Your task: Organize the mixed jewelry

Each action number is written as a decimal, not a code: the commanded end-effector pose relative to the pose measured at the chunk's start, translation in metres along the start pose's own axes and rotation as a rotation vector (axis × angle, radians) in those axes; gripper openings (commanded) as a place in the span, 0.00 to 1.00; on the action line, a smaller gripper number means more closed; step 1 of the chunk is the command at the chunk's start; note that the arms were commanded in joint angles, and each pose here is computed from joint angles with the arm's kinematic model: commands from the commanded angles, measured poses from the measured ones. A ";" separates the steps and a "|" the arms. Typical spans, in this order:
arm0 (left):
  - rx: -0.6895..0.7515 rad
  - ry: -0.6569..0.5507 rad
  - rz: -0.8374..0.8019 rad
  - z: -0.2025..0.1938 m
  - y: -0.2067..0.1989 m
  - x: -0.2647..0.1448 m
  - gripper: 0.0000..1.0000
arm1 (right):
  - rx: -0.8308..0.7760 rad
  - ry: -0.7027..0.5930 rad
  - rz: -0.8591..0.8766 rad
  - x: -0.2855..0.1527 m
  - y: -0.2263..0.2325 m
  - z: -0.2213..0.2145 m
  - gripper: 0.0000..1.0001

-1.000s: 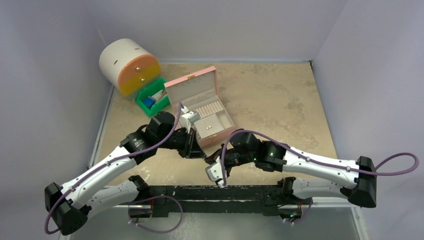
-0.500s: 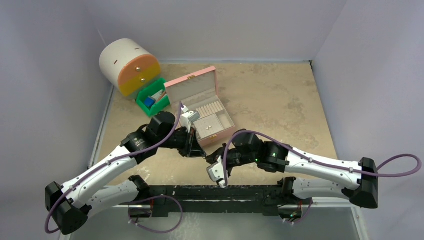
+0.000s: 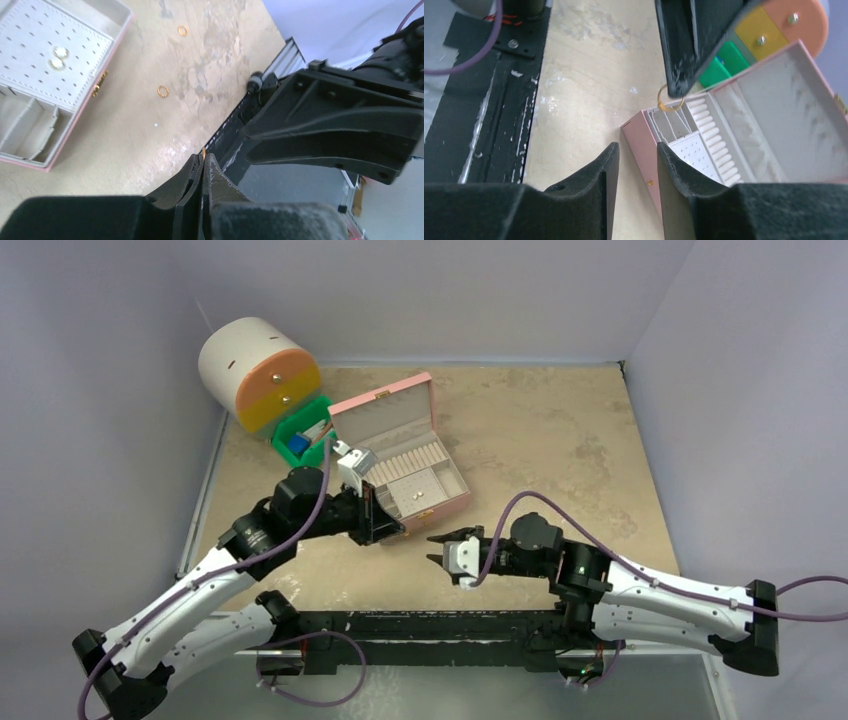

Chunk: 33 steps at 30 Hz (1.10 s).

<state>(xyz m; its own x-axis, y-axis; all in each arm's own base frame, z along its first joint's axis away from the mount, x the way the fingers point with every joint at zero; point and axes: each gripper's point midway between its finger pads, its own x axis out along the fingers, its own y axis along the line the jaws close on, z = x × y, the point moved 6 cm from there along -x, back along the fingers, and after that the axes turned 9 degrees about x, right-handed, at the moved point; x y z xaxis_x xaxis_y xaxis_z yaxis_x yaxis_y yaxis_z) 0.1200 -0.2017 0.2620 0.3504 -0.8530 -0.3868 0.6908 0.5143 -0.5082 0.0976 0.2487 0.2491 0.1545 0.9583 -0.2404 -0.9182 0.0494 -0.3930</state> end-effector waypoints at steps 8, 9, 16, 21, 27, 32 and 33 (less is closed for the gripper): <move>0.049 -0.367 -0.033 0.049 -0.022 -0.028 0.00 | 0.634 -0.149 -0.179 0.010 -0.015 0.008 0.41; 0.043 -0.392 -0.042 0.052 -0.023 -0.030 0.00 | 0.685 -0.167 -0.165 0.011 -0.016 0.009 0.41; 0.023 -0.547 -0.113 0.059 -0.030 -0.038 0.00 | 0.919 -0.310 -0.024 0.011 -0.025 0.016 0.42; 0.001 -0.609 -0.158 0.058 -0.031 -0.040 0.00 | 0.980 -0.423 0.077 0.014 -0.025 0.037 0.42; -0.031 -0.653 -0.209 0.057 -0.034 -0.042 0.00 | 1.037 -0.567 0.092 0.011 -0.038 0.063 0.42; -0.048 -0.669 -0.258 0.058 -0.039 -0.044 0.00 | 1.102 -0.646 0.069 0.008 -0.050 0.079 0.42; -0.051 -0.676 -0.267 0.058 -0.040 -0.045 0.00 | 1.104 -0.663 0.067 0.007 -0.051 0.082 0.43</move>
<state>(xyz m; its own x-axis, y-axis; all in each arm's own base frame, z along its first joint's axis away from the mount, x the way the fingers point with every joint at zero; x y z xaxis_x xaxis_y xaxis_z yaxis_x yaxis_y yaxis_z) 0.1205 -0.1905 0.3218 0.5388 -0.8225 0.1821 0.7398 0.3585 -0.5694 0.1153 0.2780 0.2920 0.1690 0.9635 0.2076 -0.7733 -0.0010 0.6340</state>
